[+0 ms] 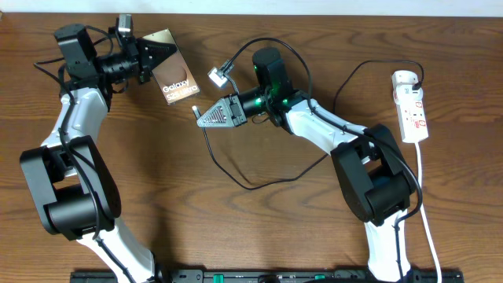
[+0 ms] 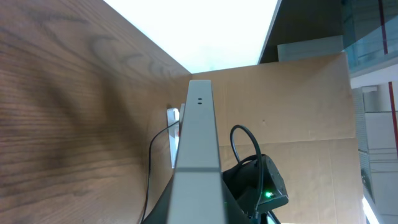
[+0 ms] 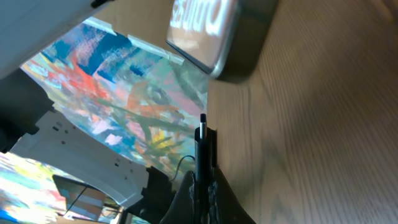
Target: Plug charger to phone and switch on socket
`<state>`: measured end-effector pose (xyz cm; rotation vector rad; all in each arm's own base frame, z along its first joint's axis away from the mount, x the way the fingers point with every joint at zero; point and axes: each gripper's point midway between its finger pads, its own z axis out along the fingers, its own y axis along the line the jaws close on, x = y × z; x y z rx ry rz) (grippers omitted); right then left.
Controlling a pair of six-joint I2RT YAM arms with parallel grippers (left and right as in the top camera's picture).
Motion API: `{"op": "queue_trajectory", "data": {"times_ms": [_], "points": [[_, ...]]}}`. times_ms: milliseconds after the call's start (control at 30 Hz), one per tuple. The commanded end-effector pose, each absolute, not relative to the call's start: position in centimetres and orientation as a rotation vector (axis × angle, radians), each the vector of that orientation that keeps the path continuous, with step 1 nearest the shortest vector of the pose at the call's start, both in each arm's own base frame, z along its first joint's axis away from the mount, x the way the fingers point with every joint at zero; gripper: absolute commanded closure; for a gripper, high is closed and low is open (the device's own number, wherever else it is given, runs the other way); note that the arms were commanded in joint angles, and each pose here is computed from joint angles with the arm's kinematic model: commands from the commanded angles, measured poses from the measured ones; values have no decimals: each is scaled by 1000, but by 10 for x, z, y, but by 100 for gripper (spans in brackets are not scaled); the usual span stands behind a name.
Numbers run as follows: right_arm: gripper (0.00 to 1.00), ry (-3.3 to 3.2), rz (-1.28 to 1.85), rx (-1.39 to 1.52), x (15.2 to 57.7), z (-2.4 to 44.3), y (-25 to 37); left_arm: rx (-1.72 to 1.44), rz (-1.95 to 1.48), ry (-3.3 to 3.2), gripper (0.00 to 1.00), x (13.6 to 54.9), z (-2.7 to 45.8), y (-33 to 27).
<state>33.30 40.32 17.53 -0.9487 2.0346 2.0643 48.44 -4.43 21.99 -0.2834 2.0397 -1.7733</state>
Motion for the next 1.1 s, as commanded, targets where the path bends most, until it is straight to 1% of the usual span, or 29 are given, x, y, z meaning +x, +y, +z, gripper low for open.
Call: {"op": "queue_trajectory", "data": {"times_ms": [0,300,667,1067], "points": [[99,2031,2089,-953,332,177,401,-251,-1795,2031,93,482,227,-45],[99,2048,2099,-934,333,178,401,-239,-1807,2031,93,480,228,-46],[99,2009,2110,-942,333,190,407,-224,-1825,2031,92,478,230,-48],[99,2010,2106,-938,334,190,407,-206,-1854,2052,93,476,230,-65]]}}
